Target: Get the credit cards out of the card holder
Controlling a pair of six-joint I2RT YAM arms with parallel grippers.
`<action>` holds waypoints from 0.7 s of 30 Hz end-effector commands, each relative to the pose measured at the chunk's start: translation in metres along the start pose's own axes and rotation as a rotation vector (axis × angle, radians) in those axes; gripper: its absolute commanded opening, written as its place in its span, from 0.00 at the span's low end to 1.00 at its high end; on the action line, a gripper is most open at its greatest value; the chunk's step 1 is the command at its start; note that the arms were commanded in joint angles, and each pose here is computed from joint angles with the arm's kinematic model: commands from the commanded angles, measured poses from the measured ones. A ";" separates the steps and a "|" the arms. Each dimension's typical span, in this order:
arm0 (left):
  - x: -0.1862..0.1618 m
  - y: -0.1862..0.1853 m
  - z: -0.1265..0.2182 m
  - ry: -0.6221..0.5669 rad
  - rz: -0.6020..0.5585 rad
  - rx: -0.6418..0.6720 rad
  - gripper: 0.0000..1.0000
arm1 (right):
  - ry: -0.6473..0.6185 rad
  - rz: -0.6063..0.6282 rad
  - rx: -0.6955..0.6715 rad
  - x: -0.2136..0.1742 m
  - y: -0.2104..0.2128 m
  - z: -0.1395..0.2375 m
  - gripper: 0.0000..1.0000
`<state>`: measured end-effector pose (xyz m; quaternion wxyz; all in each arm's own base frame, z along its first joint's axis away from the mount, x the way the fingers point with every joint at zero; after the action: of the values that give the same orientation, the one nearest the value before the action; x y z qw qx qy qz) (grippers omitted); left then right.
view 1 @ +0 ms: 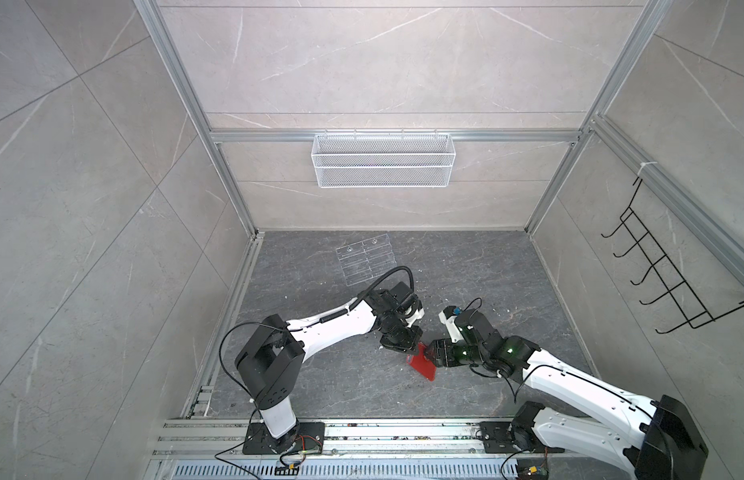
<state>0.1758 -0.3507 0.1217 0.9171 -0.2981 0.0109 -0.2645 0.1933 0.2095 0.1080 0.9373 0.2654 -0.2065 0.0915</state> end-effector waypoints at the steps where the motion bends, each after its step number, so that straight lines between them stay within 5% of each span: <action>1: 0.004 -0.016 0.009 0.007 -0.044 -0.051 0.00 | 0.024 0.039 0.023 -0.005 0.003 -0.010 0.68; 21: 0.002 -0.016 0.005 0.034 -0.031 -0.061 0.00 | 0.060 0.023 -0.105 -0.020 -0.023 -0.036 0.51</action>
<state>0.1753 -0.3471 0.1161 0.9203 -0.2865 0.0297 -0.2647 0.1916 0.2215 0.0752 0.9438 0.2498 -0.1837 0.1148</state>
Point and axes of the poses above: each gripper's point midway between its finger pads, its own z axis back along the fingers, its own y axis along the line the jaws close on, x = y × z, the point moved 1 cm from there along z, back along the fingers, and after that the axes turned 1 degree about -z, right-handed, at the moved point
